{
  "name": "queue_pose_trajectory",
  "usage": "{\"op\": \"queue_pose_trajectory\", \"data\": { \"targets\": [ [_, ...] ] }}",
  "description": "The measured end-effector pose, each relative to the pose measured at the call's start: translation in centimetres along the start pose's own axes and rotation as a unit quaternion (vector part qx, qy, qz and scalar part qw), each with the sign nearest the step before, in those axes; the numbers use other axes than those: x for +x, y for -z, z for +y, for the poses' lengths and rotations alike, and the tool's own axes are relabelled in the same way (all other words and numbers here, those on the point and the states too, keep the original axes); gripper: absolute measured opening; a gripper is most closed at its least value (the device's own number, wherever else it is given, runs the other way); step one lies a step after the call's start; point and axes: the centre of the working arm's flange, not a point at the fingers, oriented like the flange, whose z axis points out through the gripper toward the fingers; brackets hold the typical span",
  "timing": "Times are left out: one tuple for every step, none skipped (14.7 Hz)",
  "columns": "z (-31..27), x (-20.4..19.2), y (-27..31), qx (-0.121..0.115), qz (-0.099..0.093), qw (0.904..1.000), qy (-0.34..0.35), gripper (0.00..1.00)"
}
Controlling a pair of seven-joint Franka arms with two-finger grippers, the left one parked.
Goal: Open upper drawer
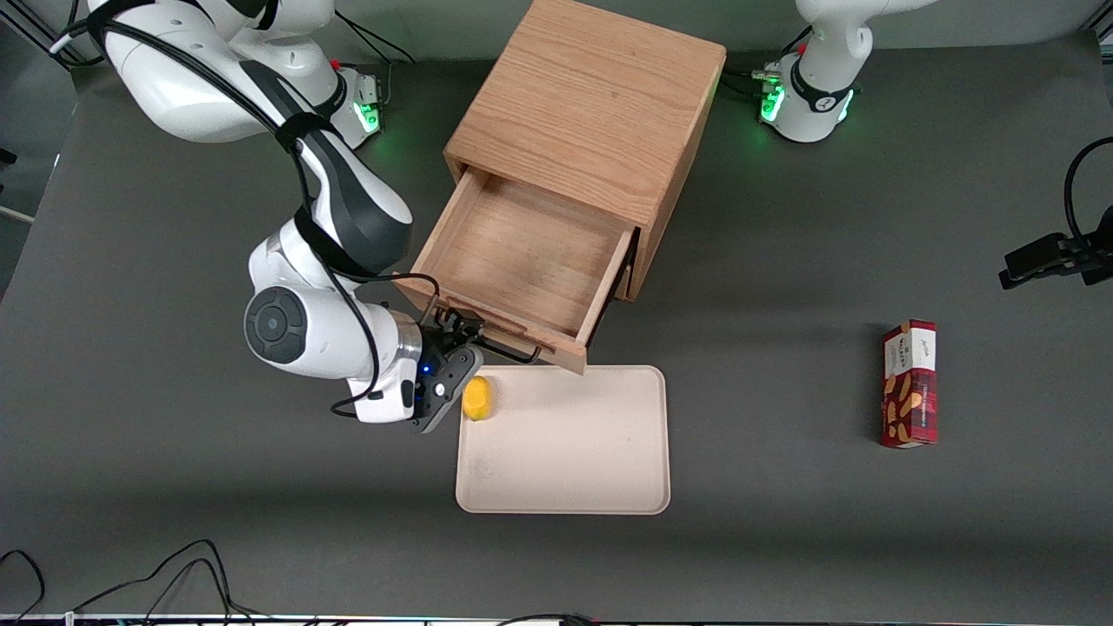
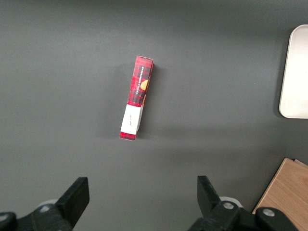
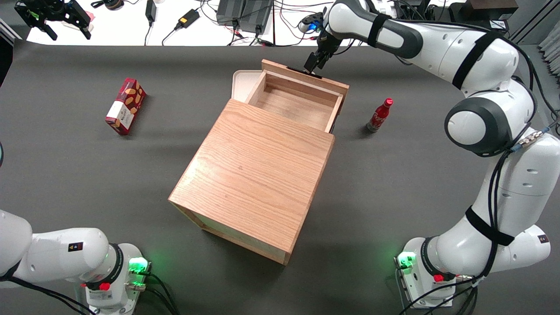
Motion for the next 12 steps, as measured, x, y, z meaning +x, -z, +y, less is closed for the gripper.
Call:
{"op": "queue_pose_trajectory", "data": {
  "targets": [
    [0.2, 0.0, 0.3, -0.001, 0.002, 1.0000, -0.002, 1.00],
    [0.4, 0.0, 0.6, -0.002, 0.006, 1.0000, -0.003, 1.00],
    [0.5, 0.1, 1.0, -0.004, 0.009, 0.9999, -0.003, 1.00],
    [0.7, 0.2, 1.4, -0.006, 0.013, 0.9999, -0.004, 1.00],
    [0.8, 0.2, 1.8, -0.007, 0.016, 0.9998, -0.004, 1.00],
    [1.0, 0.2, 2.1, -0.008, 0.020, 0.9998, -0.005, 1.00],
    [1.2, 0.2, 2.4, -0.009, 0.023, 0.9997, -0.007, 1.00],
    [1.4, 0.2, 2.7, -0.010, 0.024, 0.9996, -0.009, 1.00],
    [1.7, 0.1, 3.0, -0.010, 0.025, 0.9996, -0.011, 1.00],
    [2.0, -0.1, 3.2, -0.010, 0.023, 0.9996, -0.013, 1.00],
    [2.2, -0.2, 3.7, -0.010, 0.021, 0.9996, -0.014, 1.00],
    [2.2, -0.2, 4.2, -0.010, 0.022, 0.9996, -0.014, 1.00]
  ]
}}
